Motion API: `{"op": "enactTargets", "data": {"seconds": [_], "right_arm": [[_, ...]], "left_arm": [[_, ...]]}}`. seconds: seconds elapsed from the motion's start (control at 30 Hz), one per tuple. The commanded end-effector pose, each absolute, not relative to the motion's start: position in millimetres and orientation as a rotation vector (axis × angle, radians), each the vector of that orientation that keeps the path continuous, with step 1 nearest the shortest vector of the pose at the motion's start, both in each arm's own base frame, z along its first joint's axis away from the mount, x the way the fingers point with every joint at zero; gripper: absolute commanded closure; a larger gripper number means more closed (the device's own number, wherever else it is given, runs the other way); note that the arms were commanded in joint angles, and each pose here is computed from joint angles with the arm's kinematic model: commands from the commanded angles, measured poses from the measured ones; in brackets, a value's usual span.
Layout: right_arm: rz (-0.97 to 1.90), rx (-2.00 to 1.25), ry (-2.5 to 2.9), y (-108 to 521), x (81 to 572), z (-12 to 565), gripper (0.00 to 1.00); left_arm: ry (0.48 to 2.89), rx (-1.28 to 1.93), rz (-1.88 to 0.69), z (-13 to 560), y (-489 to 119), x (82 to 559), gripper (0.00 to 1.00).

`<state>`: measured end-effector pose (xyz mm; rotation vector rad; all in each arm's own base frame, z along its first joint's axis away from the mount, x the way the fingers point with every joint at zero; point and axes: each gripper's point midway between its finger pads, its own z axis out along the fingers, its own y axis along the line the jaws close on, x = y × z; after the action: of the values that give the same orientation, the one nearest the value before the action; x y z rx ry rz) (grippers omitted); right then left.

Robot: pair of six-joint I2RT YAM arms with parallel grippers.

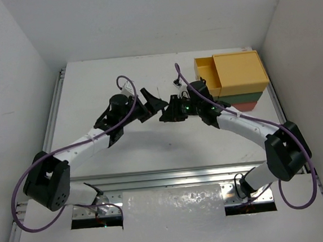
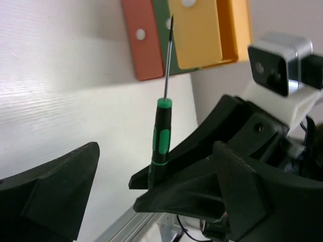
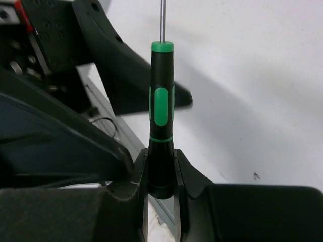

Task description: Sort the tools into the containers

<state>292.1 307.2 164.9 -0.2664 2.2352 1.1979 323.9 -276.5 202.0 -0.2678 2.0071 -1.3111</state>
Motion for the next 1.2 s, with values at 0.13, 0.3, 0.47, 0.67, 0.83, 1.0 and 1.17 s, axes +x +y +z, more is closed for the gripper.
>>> {"op": "enactTargets", "data": {"seconds": [0.13,0.3,0.47,0.67,0.83,1.0,1.17], "right_arm": [[0.657,-0.304,2.255,252.8,323.7,205.0,1.0],[0.355,-0.308,2.279,205.2,346.4,241.3,0.99],[0.142,-0.192,2.339,144.8,379.7,251.5,0.99],[-0.072,-0.137,2.347,103.5,415.0,260.2,0.99],[-0.073,-0.107,2.379,93.9,428.6,247.9,0.86],[-0.052,-0.106,2.365,96.7,430.1,256.2,0.52],[0.042,-0.105,2.297,106.6,425.8,293.5,0.52]], "left_arm": [[2.028,-0.298,-0.801,267.4,-217.8,354.6,0.0],[1.96,-0.286,-0.645,294.2,-174.4,336.5,0.0],[2.043,-0.172,-0.563,280.9,-160.2,307.9,0.0],[2.122,-0.095,-0.369,237.3,-126.4,280.3,0.0],[2.182,-0.092,-0.305,202.6,-117.0,272.1,0.0],[2.215,-0.062,-0.329,194.1,-124.8,273.7,0.0],[2.197,-0.063,-0.342,198.0,-124.7,272.7,0.0]]}}
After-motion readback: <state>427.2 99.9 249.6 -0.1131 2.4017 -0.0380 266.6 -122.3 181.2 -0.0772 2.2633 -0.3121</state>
